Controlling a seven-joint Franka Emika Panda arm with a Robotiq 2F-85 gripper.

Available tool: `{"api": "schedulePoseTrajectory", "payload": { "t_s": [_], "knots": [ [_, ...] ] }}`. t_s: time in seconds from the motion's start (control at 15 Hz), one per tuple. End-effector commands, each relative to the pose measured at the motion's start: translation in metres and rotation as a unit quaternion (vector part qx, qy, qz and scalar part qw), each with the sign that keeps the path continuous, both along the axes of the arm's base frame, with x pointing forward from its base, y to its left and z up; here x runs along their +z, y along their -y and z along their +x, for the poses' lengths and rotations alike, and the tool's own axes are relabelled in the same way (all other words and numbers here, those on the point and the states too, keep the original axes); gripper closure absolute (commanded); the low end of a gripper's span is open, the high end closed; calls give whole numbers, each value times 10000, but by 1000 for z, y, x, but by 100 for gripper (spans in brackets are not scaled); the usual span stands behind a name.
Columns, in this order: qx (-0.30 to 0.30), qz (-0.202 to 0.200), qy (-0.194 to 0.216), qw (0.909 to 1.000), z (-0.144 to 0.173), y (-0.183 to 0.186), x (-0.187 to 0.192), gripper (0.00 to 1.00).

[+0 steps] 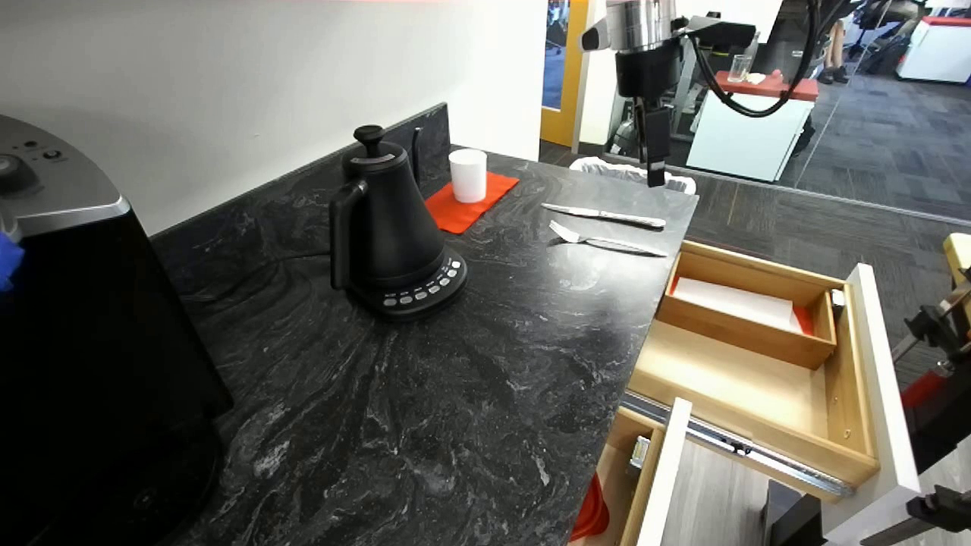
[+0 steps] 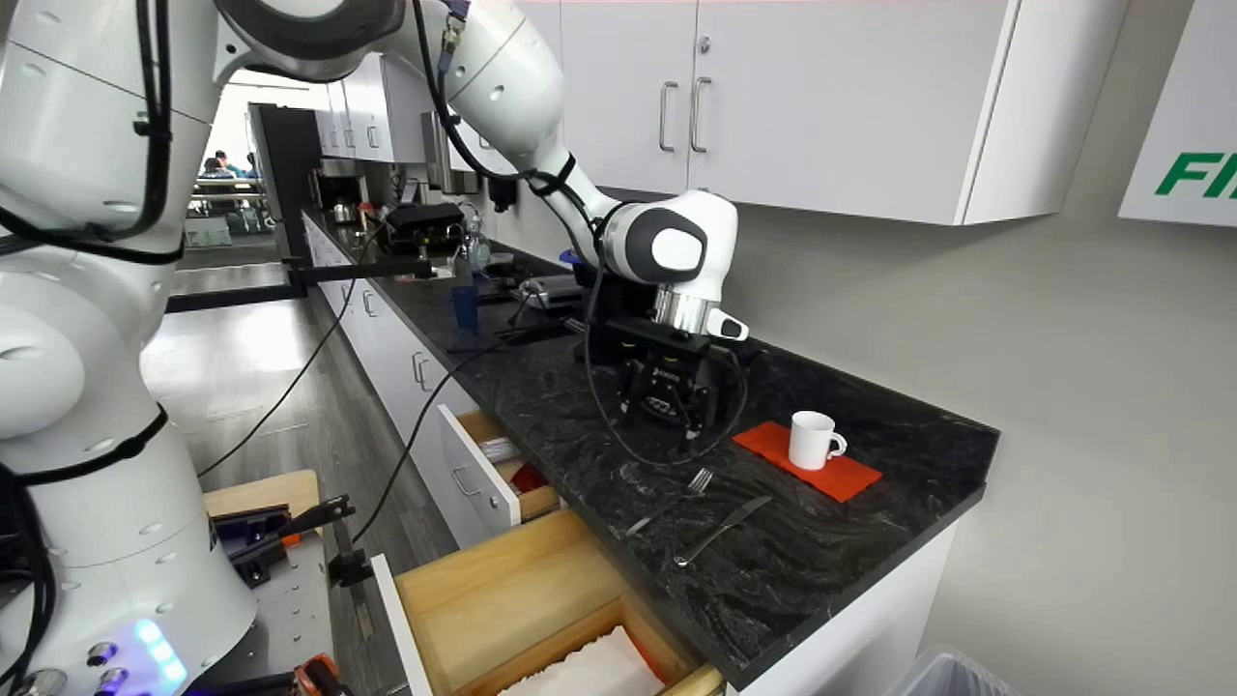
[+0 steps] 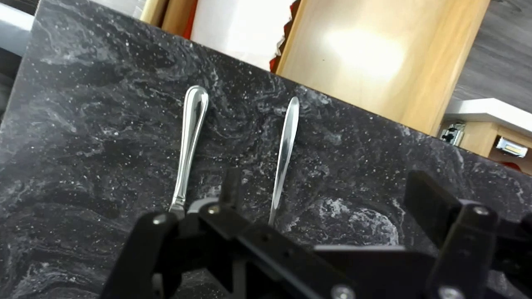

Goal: Put the fork and knife one at a time into the right compartment of the drawer

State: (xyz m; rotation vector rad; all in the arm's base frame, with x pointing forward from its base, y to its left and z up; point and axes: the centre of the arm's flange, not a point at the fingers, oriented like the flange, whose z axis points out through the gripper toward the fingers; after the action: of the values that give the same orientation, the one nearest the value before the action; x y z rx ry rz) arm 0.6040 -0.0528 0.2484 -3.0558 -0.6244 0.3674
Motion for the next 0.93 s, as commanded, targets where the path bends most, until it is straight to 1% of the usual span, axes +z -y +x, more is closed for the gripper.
{"api": "schedulePoseTrajectory", "payload": {
  "t_s": [0.0,0.27,0.53,0.67,0.87],
  "knots": [
    [-173,80,173,9997,19,0,-19,0],
    [-599,131,291,9977,18,-2,-34,0],
    [-1006,219,288,9943,11,-6,-56,0],
    [-1007,218,362,9940,11,-9,-67,0],
    [-842,163,550,9948,20,-7,-81,0]
  ]
}}
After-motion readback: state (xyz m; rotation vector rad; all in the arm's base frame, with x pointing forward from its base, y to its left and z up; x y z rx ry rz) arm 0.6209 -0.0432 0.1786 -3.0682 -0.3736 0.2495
